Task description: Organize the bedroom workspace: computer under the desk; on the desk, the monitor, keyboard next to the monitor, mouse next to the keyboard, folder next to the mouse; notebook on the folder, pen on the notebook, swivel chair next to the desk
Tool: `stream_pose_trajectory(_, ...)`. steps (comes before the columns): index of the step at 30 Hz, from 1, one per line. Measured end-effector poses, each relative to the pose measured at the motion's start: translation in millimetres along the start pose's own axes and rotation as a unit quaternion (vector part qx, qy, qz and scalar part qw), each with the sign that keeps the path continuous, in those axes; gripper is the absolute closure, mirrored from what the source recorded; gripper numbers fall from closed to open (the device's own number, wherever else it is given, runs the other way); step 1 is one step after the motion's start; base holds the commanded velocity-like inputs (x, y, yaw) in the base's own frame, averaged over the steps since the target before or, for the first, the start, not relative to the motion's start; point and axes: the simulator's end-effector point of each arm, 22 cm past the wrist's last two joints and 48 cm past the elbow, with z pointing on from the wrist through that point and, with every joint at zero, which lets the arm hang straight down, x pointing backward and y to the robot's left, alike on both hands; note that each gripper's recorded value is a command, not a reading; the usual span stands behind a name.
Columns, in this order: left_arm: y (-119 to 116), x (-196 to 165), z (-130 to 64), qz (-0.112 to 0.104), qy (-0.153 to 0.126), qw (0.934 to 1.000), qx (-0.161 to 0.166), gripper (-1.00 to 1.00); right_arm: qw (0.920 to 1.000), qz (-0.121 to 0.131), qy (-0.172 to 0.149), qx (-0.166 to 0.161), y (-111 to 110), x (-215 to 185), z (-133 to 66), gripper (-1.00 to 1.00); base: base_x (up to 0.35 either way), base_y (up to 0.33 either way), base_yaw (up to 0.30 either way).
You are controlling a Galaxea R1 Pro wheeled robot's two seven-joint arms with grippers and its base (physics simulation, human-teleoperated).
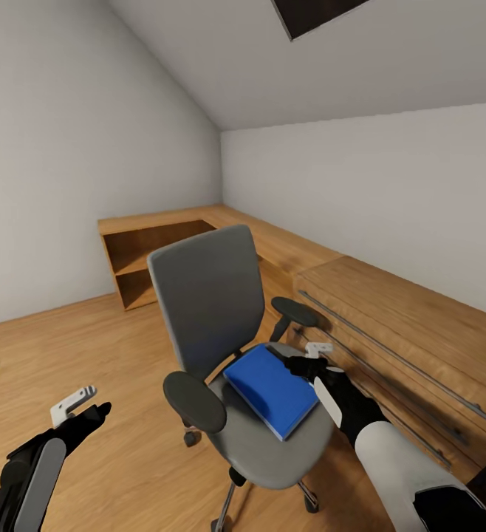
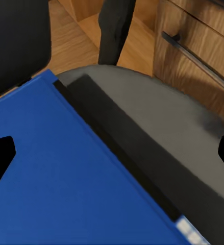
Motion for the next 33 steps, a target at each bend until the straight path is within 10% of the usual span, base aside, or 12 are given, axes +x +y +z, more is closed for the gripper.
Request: stream_pose_trajectory(33, 10, 16, 12.6, 0.001, -0.001, 1.0000, -0.002, -1.00, 0.9998, 0.001, -0.018, -0.005, 2, 11, 8.9, -1.00, 0.025, 0.000, 0.000)
